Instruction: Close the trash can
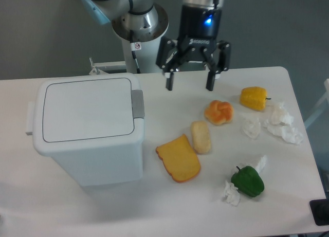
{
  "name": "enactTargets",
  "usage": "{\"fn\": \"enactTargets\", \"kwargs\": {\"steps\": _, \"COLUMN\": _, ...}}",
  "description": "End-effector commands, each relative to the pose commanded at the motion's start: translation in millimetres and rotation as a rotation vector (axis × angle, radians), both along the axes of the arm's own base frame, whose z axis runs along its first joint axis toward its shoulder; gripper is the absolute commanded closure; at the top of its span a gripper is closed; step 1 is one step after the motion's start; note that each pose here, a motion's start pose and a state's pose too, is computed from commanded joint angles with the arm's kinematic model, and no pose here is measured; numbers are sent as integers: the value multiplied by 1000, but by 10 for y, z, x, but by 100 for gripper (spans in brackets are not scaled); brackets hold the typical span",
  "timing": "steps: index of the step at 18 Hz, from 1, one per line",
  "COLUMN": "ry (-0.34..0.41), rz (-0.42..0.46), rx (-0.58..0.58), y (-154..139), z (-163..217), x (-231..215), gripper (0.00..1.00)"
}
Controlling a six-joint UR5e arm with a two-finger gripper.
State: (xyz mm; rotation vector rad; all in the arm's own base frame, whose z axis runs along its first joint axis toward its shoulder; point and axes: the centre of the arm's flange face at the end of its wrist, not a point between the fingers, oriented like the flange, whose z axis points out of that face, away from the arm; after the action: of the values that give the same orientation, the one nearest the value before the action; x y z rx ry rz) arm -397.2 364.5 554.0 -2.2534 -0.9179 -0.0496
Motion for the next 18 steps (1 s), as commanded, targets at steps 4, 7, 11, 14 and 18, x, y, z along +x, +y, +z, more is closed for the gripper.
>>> {"fn": "enactTargets", "kwargs": {"steps": 4, "ry": 56, "rz": 3, "rx": -34, "y": -336, "z": -28, "x": -295, "gripper": 0}}
{"fn": "enactTargets", "kwargs": {"steps": 7, "ry": 159, "rz": -86, "rx": -174, "y": -613, "z": -198, "x": -476, "gripper": 0}}
{"fn": "enactTargets", "kwargs": {"steps": 11, "ry": 232, "rz": -178, "rx": -352, "y": -1075, "z": -361, "x": -753, "gripper": 0}}
{"fn": "enactTargets", "kwargs": {"steps": 14, "ry": 253, "rz": -220, "rx": -446, "y": -1486, "z": -493, "x": -922, "gripper": 0}}
{"fn": "enactTargets", "kwargs": {"steps": 18, "ry": 227, "rz": -303, "rx": -596, "y": -1822, "z": -675, "x": -963, "gripper": 0}}
